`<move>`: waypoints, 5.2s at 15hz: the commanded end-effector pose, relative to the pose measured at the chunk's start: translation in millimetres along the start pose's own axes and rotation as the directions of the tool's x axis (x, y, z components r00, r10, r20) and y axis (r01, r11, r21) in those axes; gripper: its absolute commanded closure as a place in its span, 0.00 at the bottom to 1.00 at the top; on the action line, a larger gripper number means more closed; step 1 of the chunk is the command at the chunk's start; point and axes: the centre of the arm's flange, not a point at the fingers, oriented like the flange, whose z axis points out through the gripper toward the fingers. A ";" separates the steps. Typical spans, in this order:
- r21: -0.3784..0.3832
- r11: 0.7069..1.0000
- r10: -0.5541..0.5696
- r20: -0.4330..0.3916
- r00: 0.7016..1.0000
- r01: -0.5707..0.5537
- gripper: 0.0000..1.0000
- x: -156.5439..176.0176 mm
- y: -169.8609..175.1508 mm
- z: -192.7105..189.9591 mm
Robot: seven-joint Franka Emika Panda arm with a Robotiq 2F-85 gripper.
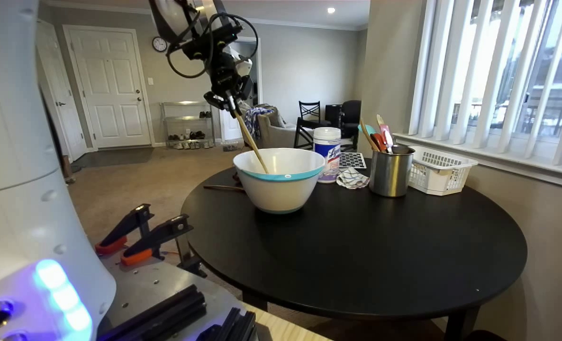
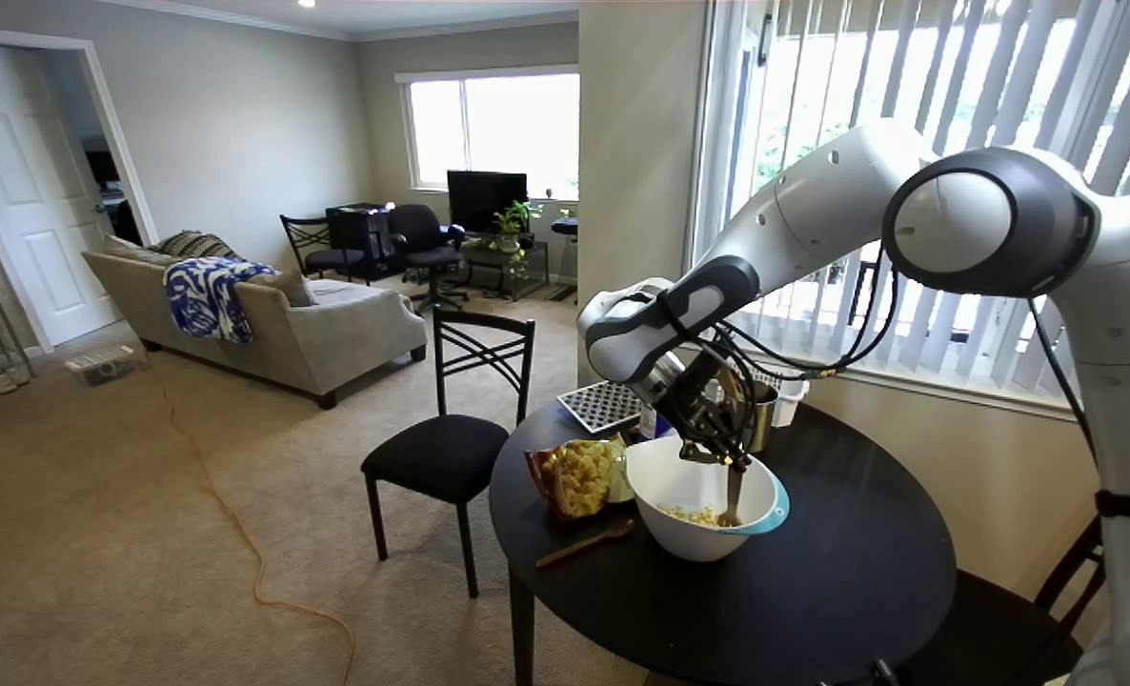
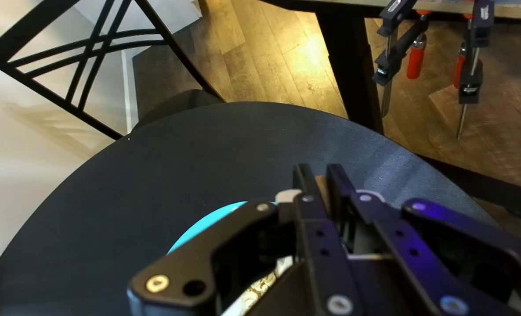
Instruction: Stir the contents in the big white bowl
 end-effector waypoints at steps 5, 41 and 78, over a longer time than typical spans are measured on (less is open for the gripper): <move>-0.060 0.997 -0.042 0.051 0.998 0.045 0.95 19.2 -29.8 2.6; 0.280 0.935 0.271 -0.161 0.949 -0.219 0.95 45.9 -14.2 -12.6; 0.113 0.970 0.230 -0.146 0.962 -0.215 0.00 25.4 -19.5 -30.1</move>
